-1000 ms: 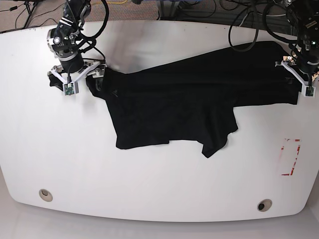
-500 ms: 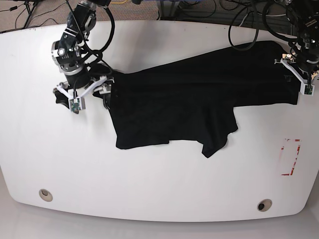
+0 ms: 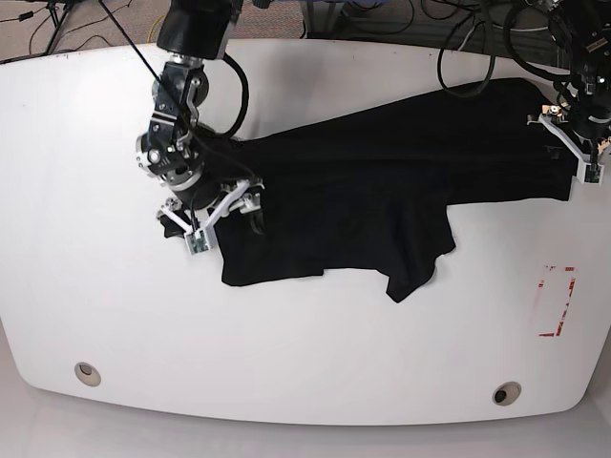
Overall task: Layout the t-shirt on the table in an organized manner, then fold the t-shirt properly
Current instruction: 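Regrasp the shirt edge with the right gripper while the left holds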
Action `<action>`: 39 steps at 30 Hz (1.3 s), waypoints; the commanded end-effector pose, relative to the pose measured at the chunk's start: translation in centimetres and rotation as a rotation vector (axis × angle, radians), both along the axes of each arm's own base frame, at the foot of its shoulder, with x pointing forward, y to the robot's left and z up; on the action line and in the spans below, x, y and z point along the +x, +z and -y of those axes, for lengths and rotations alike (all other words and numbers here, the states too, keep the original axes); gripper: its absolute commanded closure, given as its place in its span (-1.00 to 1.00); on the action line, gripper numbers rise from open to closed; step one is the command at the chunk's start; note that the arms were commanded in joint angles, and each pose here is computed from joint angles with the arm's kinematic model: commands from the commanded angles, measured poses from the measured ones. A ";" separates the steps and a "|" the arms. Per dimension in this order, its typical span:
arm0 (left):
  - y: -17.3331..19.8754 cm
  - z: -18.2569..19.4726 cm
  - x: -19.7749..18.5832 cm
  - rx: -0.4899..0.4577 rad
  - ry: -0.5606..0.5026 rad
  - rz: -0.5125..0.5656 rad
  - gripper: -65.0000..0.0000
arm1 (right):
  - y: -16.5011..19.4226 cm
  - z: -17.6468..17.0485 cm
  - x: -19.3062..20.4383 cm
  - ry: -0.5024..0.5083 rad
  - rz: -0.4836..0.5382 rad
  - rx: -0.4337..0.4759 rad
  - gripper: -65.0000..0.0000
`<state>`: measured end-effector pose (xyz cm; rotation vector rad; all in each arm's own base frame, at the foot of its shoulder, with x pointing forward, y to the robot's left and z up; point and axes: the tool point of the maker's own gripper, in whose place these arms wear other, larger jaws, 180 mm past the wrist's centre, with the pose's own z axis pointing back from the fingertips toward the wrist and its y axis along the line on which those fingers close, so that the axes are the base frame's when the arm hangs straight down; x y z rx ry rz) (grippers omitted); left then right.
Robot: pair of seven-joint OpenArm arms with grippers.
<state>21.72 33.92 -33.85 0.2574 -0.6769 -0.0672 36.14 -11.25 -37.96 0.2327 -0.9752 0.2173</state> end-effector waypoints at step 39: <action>1.4 -0.2 1.0 0.021 -0.018 0.048 -0.04 | -4.0 6.8 3.7 -0.114 -0.031 0.042 -0.79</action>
